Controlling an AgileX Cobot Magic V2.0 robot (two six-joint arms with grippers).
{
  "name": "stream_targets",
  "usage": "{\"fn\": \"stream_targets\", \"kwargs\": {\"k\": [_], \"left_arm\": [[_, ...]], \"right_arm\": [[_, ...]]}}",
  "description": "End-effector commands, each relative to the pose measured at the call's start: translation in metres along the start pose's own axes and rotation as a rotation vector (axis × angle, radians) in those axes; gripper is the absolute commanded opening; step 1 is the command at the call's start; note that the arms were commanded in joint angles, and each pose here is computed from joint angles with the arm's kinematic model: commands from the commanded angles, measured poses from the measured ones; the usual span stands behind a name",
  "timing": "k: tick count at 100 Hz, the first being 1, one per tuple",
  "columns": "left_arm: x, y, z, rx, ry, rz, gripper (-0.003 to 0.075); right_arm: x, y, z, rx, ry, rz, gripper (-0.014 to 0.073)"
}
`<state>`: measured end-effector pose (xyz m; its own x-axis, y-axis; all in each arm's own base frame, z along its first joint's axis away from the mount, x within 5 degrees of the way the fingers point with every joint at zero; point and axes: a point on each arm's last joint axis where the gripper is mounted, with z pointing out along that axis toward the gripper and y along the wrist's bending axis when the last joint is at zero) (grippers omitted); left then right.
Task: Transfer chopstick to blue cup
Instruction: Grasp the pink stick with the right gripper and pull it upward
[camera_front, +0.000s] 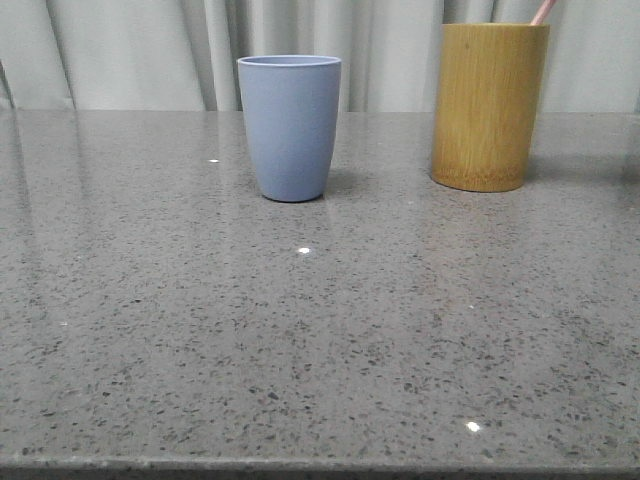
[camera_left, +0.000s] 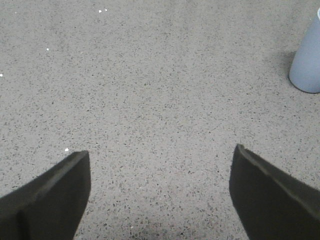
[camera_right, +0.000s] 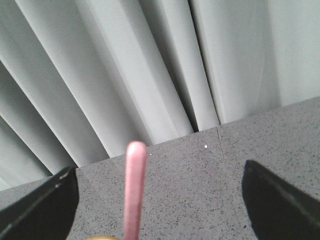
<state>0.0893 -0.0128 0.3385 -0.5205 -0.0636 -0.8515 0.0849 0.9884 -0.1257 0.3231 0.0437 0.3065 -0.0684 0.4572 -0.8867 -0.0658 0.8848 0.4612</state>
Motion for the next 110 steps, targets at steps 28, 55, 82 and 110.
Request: {"fn": "stream_targets", "kwargs": {"k": [28, 55, 82, 110], "left_arm": [[-0.0127, -0.0013, -0.0050, 0.006, -0.095, -0.010, 0.0557], [-0.0127, -0.0013, -0.0050, 0.006, -0.095, -0.010, 0.0557], [-0.0127, -0.0013, -0.0050, 0.006, -0.095, -0.010, 0.0557], [-0.0127, -0.0013, -0.0050, 0.006, -0.095, -0.010, 0.0557]], "right_arm": [[-0.0227, 0.0149, 0.0005, -0.105, -0.151, 0.043, 0.0654], [-0.0214, 0.0179, 0.0004, -0.122, -0.147, 0.042, 0.0654], [-0.0213, 0.0179, 0.0004, -0.121, -0.146, 0.044, 0.0638], [-0.0204, 0.0175, 0.0006, -0.117, -0.137, 0.044, 0.0398]]}}
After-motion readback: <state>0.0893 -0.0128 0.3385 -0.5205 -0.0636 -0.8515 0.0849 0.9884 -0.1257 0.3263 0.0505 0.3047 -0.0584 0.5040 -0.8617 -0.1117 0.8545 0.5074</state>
